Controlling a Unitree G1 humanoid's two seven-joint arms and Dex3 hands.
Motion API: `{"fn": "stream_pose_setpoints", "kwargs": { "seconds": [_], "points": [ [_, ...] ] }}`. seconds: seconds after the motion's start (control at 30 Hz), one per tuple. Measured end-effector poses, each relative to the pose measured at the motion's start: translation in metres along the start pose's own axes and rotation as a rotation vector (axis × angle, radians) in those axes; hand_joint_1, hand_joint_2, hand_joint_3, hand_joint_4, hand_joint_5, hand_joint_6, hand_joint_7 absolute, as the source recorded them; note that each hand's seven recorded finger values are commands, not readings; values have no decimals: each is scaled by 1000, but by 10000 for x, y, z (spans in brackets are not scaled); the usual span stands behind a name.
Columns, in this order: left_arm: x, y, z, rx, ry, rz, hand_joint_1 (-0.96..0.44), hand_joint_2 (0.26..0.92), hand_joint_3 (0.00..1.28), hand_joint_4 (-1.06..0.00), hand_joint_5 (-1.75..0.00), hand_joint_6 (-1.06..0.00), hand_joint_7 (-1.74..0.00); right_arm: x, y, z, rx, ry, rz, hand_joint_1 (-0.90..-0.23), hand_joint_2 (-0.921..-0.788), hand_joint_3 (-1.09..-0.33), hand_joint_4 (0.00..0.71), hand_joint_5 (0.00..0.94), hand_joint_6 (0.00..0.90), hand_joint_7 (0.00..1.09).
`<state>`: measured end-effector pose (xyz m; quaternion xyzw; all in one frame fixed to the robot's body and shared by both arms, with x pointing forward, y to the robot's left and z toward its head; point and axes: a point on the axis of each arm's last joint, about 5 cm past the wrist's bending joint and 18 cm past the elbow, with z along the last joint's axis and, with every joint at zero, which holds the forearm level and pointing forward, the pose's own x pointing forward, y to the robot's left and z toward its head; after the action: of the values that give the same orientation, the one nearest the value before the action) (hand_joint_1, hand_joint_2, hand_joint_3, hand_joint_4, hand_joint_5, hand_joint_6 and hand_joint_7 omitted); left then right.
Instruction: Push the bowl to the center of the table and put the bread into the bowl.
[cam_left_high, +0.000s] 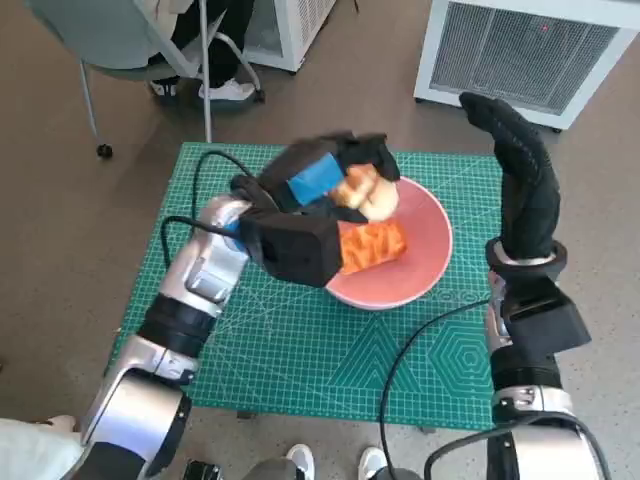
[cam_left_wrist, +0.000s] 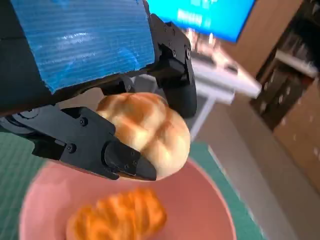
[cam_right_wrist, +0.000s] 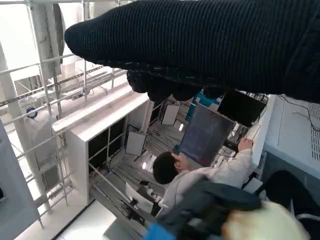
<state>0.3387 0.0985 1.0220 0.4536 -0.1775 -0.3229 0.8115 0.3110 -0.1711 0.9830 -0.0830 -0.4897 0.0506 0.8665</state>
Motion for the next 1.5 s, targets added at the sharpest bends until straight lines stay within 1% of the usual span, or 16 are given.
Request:
{"fn": "stream_pose_setpoints", "kwargs": {
  "seconds": [0.1, 0.2, 0.3, 0.5, 0.7, 0.97, 1.1, 1.3, 1.5],
  "points": [
    [19, -30, 0, -6, 8, -58, -391, 919, 112, -139, -98, -91, -505, -10, -8, 2, -4, -1, -6, -576, -921, -834, 351, 0, 209, 275],
    [32, -45, 10, -16, 8, -100, -423, 920, 108, -105, -48, -64, -470, -19, -18, 3, -9, 0, -13, -574, -921, -834, 351, 0, 209, 275],
    [39, -52, 18, -28, 3, -115, -434, 921, 106, -79, -23, -43, -448, -25, -21, 3, -14, 1, -16, -567, -921, -835, 351, 0, 208, 276],
    [44, -56, 32, -26, -9, -96, -450, 921, 108, -40, -3, -10, -419, -26, -24, 5, -26, -3, -15, -555, -921, -838, 351, 0, 207, 276],
    [24, -53, 20, -60, -41, -45, -468, 921, 126, -28, -1, -9, -407, -24, -34, 7, -32, -6, -19, -558, -921, -837, 351, 0, 207, 277],
    [-49, -66, -50, -240, -113, 72, -486, 921, 179, -35, -4, -42, -391, -15, -45, 13, -36, -12, -20, -566, -921, -834, 352, 0, 207, 277],
    [-95, -82, -81, -319, -156, 160, -483, 921, 227, -75, -19, -60, -376, -8, -48, 18, -37, -17, -20, -567, -921, -833, 352, 0, 208, 278],
    [-169, -78, -96, -420, -243, 327, -454, 921, 277, -134, -36, -86, -364, 6, -50, 24, -33, -20, -16, -573, -921, -831, 353, 1, 209, 278],
    [-232, -62, -69, -516, -334, 461, -452, 921, 334, -169, -36, -98, -350, 42, -64, 40, -12, -27, -16, -576, -921, -817, 354, 1, 211, 278]
  ]
}}
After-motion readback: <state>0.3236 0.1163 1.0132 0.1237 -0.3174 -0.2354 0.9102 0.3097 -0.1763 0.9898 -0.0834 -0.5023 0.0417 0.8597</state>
